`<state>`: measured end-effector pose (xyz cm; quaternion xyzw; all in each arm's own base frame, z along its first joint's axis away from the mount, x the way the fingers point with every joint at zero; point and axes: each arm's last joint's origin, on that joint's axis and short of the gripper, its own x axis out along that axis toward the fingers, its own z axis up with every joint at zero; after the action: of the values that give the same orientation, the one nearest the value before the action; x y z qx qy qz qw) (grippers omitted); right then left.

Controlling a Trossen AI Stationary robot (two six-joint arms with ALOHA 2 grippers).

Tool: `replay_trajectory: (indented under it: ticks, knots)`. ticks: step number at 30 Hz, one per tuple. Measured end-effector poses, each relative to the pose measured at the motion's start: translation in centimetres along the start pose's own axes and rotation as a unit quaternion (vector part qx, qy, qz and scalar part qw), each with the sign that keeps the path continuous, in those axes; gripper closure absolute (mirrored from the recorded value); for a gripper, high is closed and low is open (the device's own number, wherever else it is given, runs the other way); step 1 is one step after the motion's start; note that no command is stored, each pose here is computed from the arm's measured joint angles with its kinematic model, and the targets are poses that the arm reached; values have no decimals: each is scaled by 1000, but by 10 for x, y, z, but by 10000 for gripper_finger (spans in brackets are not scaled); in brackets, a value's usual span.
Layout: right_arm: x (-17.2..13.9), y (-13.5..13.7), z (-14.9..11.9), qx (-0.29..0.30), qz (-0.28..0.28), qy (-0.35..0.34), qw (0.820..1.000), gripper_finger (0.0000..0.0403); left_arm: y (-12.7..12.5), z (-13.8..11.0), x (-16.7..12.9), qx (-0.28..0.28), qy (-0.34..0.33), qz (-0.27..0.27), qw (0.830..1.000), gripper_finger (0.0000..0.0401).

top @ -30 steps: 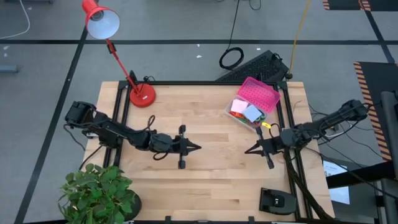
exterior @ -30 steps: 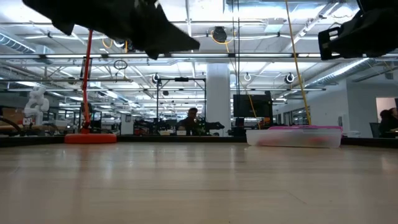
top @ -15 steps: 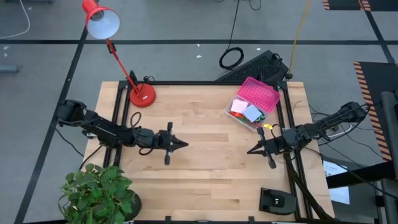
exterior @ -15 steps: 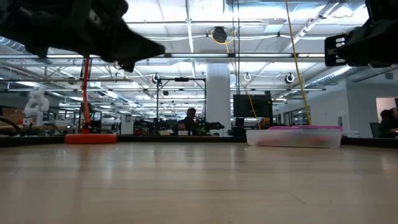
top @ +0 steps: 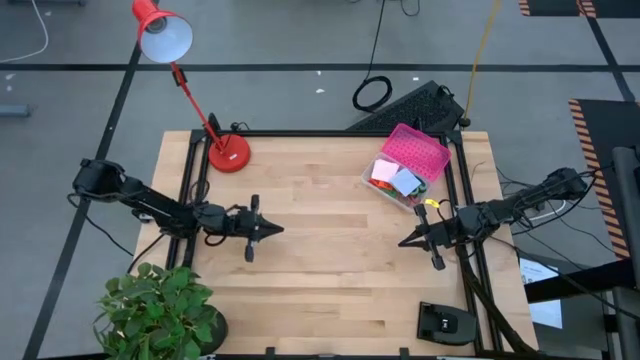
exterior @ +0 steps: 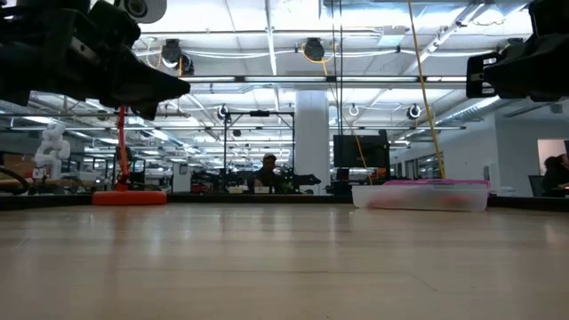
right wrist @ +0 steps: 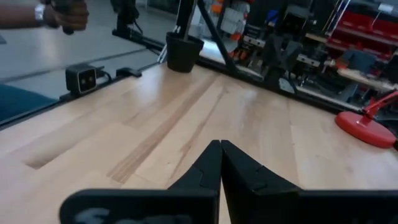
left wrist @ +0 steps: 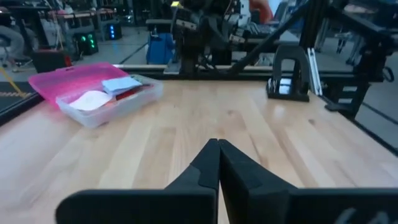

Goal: Pack school essentials
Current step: Return to Home Position

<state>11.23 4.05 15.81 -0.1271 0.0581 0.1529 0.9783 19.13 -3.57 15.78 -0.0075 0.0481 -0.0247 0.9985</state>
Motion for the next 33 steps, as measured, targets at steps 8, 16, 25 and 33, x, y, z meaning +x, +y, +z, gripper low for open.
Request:
replay_trajectory:
  ticks: [8, 16, 25, 33]
  knots:
    - [-2, -8, 7, -5, -19, -54, 998, 401, 3, -6, -16, -10, -8, -1, 1000, 393]
    - [-7, -20, 10, -27, -58, -78, 995, 401, 5, -9, -28, -14, -19, 7, 1000, 386]
    - [-19, -38, 7, -25, -122, -79, 989, 402, 5, -7, -29, -17, -28, 8, 999, 393]
    - [-29, -45, 9, -24, -175, -100, 979, 402, 5, -7, -29, -17, -28, 8, 999, 397]
